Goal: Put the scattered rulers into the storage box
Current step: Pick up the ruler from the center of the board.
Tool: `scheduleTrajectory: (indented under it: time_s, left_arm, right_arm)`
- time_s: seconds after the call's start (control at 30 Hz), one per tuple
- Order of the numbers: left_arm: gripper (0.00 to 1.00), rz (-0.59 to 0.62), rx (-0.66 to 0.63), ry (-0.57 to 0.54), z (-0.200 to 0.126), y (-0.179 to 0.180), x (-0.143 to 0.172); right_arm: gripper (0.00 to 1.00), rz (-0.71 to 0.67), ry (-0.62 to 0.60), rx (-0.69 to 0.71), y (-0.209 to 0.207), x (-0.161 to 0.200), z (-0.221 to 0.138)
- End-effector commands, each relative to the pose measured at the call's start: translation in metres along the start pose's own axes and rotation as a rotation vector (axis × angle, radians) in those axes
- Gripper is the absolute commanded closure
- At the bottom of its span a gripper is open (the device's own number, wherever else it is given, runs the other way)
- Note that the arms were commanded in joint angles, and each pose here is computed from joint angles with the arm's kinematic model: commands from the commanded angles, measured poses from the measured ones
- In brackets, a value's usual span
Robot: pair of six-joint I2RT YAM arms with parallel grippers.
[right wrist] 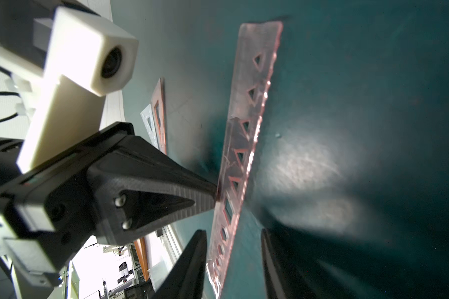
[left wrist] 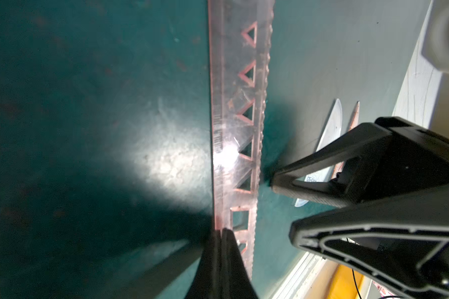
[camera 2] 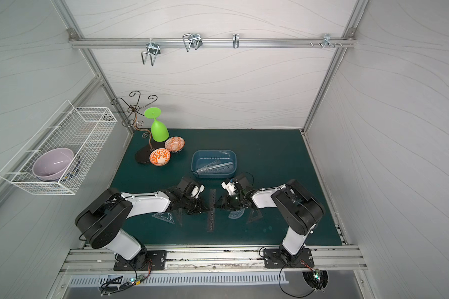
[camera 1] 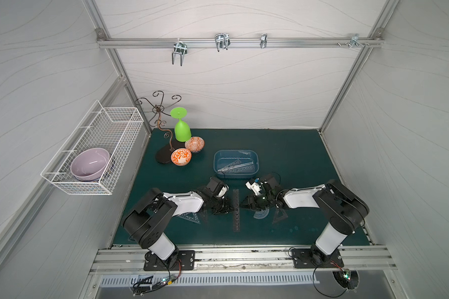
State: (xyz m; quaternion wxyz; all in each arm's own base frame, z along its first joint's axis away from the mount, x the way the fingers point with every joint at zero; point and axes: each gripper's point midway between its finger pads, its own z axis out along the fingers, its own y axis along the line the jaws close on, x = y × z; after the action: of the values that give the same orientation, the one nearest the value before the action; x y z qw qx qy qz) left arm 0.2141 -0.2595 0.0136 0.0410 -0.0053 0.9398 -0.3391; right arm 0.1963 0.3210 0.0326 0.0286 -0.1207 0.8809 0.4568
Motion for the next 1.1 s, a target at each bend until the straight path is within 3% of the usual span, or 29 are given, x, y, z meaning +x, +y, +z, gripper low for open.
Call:
scheduleTrajectory:
  time_s: [0.0,0.5,0.87,1.07]
  left_arm:
    - [0.95,-0.021,-0.059,0.034,0.008,0.021,0.012]
    - [0.96,-0.040,-0.040,0.042,0.009,0.031,0.015]
    - [0.96,-0.046,-0.022,0.028,0.004,0.035,0.015]
    - [0.98,-0.047,-0.002,0.013,-0.003,0.034,0.011]
  right_arm:
    - [0.61,0.034,0.013,0.006,-0.001,0.001,0.010]
    - [0.63,0.122,0.018,-0.048,0.005,-0.001,0.020]
    - [0.77,0.150,0.048,-0.012,-0.010,0.000,0.032]
    - [0.96,0.161,0.059,-0.014,-0.015,0.001,0.035]
